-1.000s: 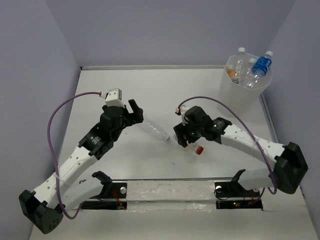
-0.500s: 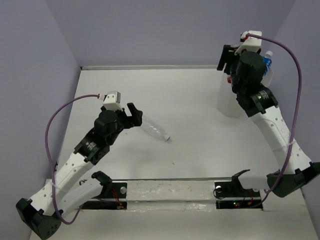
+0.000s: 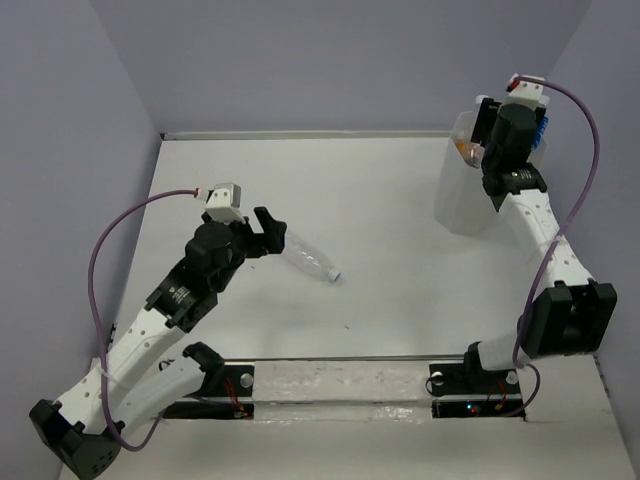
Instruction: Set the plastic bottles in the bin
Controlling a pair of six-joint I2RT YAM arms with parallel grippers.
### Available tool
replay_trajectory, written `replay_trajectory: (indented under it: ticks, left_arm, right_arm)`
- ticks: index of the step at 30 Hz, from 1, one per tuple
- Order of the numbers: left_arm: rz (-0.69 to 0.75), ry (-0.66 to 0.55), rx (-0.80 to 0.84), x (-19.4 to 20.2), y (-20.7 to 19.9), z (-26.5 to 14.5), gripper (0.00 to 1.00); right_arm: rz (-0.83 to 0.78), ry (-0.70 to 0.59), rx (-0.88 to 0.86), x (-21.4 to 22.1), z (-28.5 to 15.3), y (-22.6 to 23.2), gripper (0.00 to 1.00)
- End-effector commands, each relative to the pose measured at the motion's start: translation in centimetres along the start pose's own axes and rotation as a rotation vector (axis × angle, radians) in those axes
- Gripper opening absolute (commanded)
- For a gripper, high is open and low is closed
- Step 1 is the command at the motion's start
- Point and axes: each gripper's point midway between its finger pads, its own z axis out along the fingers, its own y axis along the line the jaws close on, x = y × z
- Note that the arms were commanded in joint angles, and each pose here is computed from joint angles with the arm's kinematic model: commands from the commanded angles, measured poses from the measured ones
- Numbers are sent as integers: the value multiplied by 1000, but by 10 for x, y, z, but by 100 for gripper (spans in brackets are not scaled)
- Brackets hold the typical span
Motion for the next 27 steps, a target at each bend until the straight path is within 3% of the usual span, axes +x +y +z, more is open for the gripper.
replay_trajectory:
  ticks: [1,7,11,14,15,17,27]
  left_arm:
    - [14,-24,25,-5,-5,1,99]
    - [17,-11,21,-2,-5,4,99]
    - [18,-8,16,-1,-4,5,99]
    - [22,-5,16,0,-4,6,99]
    - [22,-3,15,0,-3,6,99]
    - [19,-5,15,-1,-3,6,99]
    - [14,-18,11,-5,-2,5,99]
  right_arm:
    - [75,-35,-75,26,8,15,33]
    - [150,-17,-111,47,0,22,33]
    - [154,-12,-101,53,-5,18,38]
    - [163,-28,-95,44,-13,12,63]
    - [178,-40,-97,34,-18,10,81]
    - [197,-58,-107,21,-25,8,92]
    - [242,-111,-265,-50,-69,13,94]
